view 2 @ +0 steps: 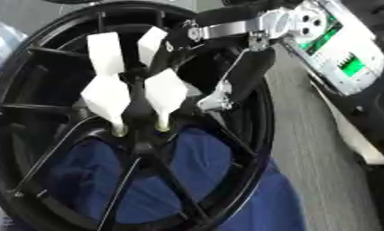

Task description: Pull the pin out of the wheel hub.

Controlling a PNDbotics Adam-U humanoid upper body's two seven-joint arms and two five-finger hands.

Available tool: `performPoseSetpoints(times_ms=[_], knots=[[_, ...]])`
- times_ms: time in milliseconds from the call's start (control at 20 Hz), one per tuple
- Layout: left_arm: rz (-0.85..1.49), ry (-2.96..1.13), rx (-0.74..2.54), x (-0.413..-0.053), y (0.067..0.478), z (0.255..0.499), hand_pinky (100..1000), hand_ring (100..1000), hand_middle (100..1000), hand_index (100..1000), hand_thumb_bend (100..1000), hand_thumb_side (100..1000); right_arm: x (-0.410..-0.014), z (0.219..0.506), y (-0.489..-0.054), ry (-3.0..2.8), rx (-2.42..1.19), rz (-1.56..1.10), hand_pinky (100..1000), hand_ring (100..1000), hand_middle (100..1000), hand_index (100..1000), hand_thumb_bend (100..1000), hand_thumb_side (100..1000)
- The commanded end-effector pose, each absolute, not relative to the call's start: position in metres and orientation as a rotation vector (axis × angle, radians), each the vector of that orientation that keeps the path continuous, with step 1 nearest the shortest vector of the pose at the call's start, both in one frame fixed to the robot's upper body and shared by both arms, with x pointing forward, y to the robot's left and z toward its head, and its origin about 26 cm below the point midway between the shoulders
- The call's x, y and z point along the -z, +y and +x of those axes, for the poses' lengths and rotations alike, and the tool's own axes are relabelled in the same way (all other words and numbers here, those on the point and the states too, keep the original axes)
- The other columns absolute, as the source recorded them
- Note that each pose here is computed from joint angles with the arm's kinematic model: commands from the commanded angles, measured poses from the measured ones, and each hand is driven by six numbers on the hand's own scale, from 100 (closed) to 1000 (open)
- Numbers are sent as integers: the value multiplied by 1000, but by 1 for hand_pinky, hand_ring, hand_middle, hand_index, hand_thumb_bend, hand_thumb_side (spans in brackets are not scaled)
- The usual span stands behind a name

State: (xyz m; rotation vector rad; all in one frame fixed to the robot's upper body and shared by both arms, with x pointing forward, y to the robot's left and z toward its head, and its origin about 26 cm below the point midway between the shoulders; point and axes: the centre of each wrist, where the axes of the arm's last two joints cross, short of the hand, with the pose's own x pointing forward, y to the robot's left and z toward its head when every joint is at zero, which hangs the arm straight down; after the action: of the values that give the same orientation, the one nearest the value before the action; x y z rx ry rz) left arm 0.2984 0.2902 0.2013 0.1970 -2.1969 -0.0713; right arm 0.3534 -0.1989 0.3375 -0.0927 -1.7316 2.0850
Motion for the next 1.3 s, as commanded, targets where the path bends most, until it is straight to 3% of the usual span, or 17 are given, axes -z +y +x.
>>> performPoseSetpoints(times_ms=[50, 750, 1300], knots=[[205, -2230, 88, -210, 290, 296, 860, 804, 686, 716, 270, 622, -342, 352, -204, -1720, -2095, -144, 847, 791, 755, 834, 332, 369], [204, -2229, 89, -210, 289, 296, 860, 805, 686, 717, 268, 624, -337, 354, -205, -1699, -2088, -164, 842, 789, 739, 821, 317, 329], [201, -2232, 88, -210, 289, 297, 861, 806, 687, 717, 267, 626, -337, 359, -204, -1733, -2048, -128, 824, 751, 607, 739, 231, 217]])
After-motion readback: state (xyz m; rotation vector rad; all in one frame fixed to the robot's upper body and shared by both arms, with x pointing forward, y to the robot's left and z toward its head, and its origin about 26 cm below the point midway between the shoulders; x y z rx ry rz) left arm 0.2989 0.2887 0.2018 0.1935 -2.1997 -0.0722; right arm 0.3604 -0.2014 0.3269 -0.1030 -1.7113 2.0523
